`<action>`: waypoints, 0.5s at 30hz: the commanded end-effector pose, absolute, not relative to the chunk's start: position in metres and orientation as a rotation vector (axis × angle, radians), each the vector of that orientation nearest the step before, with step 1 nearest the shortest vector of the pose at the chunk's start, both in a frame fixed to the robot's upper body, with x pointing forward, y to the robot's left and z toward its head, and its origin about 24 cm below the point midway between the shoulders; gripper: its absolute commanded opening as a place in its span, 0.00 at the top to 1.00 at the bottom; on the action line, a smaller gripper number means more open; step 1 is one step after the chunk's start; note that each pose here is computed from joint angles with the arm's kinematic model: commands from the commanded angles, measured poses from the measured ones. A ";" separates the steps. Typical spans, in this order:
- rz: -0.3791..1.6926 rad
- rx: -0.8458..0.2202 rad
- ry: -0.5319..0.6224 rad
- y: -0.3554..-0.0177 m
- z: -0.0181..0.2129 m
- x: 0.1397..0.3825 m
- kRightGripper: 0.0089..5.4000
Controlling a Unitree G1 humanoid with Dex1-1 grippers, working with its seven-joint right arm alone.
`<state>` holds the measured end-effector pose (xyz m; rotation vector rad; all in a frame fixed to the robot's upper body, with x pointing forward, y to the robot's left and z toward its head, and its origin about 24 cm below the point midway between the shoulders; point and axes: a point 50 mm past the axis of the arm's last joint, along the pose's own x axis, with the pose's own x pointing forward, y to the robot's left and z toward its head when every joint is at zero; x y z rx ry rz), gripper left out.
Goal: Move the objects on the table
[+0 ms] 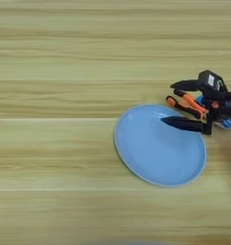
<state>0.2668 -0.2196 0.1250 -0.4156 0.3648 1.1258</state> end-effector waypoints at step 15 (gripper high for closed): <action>1.175 -0.503 0.405 -0.207 0.116 0.272 0.01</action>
